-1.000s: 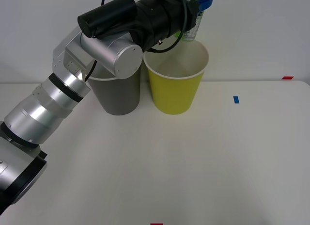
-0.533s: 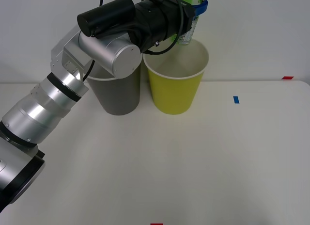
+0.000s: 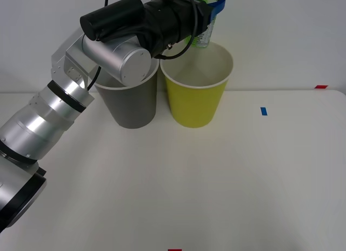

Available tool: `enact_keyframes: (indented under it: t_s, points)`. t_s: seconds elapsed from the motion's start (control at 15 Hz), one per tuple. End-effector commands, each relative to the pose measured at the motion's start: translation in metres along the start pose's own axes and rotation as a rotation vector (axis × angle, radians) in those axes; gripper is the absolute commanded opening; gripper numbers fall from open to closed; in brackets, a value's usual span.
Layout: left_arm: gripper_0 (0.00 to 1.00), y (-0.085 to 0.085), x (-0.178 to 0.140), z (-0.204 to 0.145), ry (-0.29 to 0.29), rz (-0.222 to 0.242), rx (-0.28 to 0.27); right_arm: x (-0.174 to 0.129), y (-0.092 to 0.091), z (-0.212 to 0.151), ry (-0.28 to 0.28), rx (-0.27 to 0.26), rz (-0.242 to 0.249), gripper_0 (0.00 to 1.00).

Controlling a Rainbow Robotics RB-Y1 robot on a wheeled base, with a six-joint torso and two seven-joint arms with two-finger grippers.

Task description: Put cans in the gray bin and PET bottles in the light green bin.

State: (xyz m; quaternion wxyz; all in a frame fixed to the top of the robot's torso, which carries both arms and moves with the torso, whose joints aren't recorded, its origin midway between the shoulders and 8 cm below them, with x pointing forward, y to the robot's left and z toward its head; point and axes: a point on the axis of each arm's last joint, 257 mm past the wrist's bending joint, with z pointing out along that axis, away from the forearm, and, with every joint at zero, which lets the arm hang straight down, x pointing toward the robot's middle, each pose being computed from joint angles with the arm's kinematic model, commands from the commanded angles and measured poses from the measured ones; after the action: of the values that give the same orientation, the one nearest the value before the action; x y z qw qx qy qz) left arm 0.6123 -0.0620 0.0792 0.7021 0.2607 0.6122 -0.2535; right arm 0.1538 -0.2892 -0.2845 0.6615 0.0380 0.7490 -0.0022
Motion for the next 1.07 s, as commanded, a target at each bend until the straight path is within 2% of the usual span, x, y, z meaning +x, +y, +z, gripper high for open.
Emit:
enact_keyframes:
  t_s: [0.07,0.13,0.33,0.93,1.0,1.07]
  points:
    - [1.00,0.007,-0.004,0.000,-0.007,0.054,-0.024,0.000,0.000,0.000,0.000,0.000,0.000,0.00]
    - [1.00,0.010,-0.004,0.000,-0.008,0.085,-0.035,0.000,0.000,0.000,0.000,0.000,0.000,0.00]
    - [1.00,0.012,-0.007,0.000,-0.013,0.124,-0.047,0.000,0.000,0.000,0.000,0.000,0.000,0.00]
    - [1.00,0.006,-0.011,0.000,-0.022,0.121,-0.038,0.000,0.000,0.000,0.000,0.000,0.000,0.00]
    - [1.00,0.001,-0.015,-0.001,-0.029,0.124,-0.029,0.000,0.000,0.000,0.000,0.000,0.000,0.00]
    - [1.00,-0.005,-0.015,-0.002,-0.012,0.129,-0.021,0.000,0.000,0.000,0.000,0.000,0.000,0.00]
